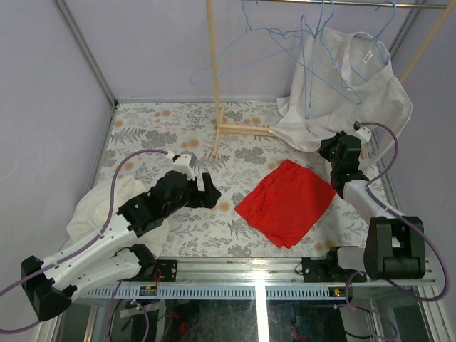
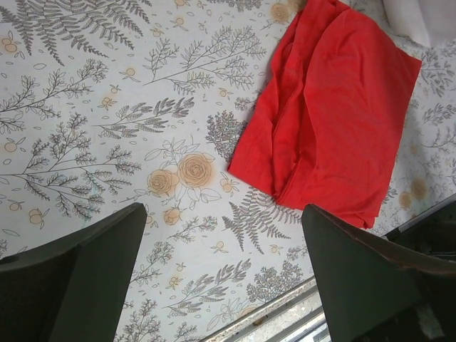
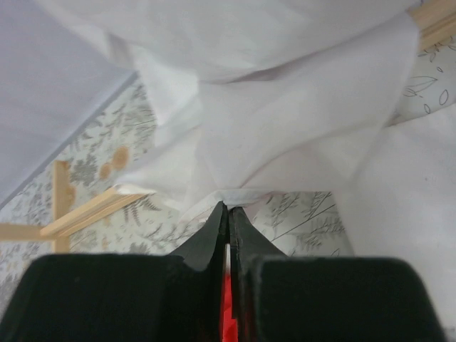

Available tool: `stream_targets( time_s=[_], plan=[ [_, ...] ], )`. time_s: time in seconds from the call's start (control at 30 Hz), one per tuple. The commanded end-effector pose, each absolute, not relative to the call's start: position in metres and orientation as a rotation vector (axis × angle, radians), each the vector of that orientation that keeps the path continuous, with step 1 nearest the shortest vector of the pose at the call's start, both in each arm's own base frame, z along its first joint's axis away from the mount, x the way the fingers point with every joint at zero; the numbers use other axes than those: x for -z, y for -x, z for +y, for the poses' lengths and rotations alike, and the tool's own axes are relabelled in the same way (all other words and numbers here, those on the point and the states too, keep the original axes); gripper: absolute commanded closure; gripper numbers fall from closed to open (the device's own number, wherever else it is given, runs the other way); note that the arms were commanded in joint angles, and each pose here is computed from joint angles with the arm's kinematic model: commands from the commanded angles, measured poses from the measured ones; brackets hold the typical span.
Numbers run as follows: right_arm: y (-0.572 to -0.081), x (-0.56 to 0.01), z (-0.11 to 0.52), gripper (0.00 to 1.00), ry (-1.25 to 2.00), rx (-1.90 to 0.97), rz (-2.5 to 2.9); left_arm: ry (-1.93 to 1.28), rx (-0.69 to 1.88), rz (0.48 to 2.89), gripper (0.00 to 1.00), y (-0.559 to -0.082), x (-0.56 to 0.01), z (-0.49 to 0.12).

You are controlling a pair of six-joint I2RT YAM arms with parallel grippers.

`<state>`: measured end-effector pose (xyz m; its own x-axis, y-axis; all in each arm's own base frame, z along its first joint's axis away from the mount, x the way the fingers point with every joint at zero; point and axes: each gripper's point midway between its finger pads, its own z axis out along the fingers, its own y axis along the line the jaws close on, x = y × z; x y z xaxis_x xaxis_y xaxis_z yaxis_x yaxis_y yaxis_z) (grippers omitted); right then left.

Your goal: Place the shirt on the hanger

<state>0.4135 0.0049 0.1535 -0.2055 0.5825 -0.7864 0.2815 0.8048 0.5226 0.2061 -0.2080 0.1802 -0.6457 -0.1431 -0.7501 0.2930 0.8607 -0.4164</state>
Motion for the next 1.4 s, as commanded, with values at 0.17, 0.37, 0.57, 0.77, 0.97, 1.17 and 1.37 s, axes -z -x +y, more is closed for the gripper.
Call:
stream_targets(
  time_s=[0.17, 0.37, 0.57, 0.77, 0.97, 1.17, 1.37],
  plan=[
    [-0.386, -0.097, 0.003, 0.65, -0.624, -0.120, 2.036, -0.114, 0.671, 2.187, 0.10, -0.210, -0.176, -0.215],
    [-0.367, -0.122, -0.006, 0.28, -0.635, -0.077, 2.018, -0.104, 0.656, 2.185, 0.10, -0.210, -0.177, -0.212],
    [-0.315, -0.127, -0.043, 0.18, -0.789, 0.163, 2.009, -0.112, 0.657, 2.195, 0.10, -0.211, -0.172, -0.215],
    [-0.308, -0.125, -0.014, 0.19, -0.571, -0.014, 2.044, -0.120, 0.665, 2.191, 0.10, -0.214, -0.171, -0.219],
    [-0.348, -0.165, 0.037, 0.74, -0.316, -0.337, 1.848, -0.138, 0.684, 2.204, 0.10, -0.214, -0.170, -0.225],
    [-0.397, -0.128, 0.024, 0.91, -0.409, -0.266, 1.926, -0.114, 0.674, 2.185, 0.10, -0.212, -0.174, -0.218],
    [-0.415, -0.071, 0.009, 0.98, -0.534, -0.216, 2.086, -0.103, 0.636, 2.186, 0.10, -0.210, -0.173, -0.208]
  ],
)
